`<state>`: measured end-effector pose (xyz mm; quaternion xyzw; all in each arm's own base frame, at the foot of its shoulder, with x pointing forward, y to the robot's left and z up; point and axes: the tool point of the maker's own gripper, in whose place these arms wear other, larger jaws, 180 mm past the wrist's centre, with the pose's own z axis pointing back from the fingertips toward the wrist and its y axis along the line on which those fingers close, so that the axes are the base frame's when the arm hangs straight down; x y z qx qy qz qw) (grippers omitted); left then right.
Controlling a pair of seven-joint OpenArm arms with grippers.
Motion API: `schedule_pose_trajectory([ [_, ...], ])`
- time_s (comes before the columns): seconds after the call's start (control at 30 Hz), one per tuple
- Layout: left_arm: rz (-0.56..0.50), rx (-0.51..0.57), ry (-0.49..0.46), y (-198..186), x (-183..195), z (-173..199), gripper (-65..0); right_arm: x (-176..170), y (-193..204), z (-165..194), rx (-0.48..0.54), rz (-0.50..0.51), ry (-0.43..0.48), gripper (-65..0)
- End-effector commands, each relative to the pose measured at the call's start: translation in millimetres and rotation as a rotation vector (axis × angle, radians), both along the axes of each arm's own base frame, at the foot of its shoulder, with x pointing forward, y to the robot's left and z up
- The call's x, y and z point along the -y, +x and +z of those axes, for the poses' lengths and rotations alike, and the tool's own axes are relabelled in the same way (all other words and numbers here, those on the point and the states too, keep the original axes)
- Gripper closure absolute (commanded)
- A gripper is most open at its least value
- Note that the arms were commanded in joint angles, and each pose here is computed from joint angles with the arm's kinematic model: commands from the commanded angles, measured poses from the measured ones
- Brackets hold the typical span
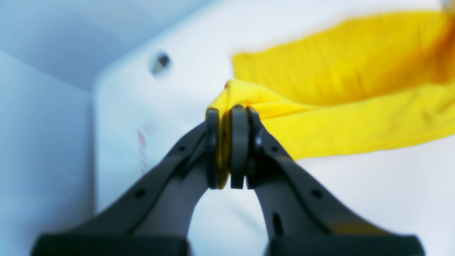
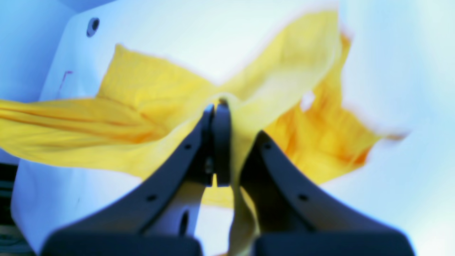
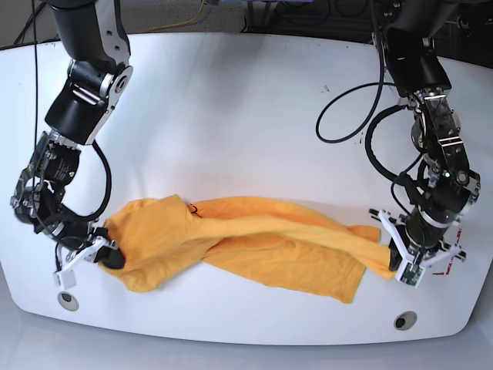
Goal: Layout the t-shirt on the table in an organized manner, then fold the t-shirt properly
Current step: 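Lift the t-shirt high with both grippers, holding it stretched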
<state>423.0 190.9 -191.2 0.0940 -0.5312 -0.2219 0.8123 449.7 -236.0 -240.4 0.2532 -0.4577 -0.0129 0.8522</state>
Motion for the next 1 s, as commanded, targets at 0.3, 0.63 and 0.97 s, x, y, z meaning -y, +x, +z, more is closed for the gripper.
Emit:
schedule_pose_trajectory([
  [0.3, -0.028, 0.332, 0.017, 35.1, 8.3, 140.0, -3.2, 44.0, 47.4, 120.4, 0.224, -0.055, -0.007, 0.0],
  [0.63, -0.065, 0.545, 0.049, 38.3, 25.4, 241.9, -3.4, 41.1, 74.9, 199.4, 0.312, -0.019, -0.028, 0.0],
  [0.97, -0.048, 0.642, 0.000, 44.7, 28.7, 303.9, -3.5, 25.0, 94.5, 262.2, 0.369, 0.027, -0.015, 0.0],
])
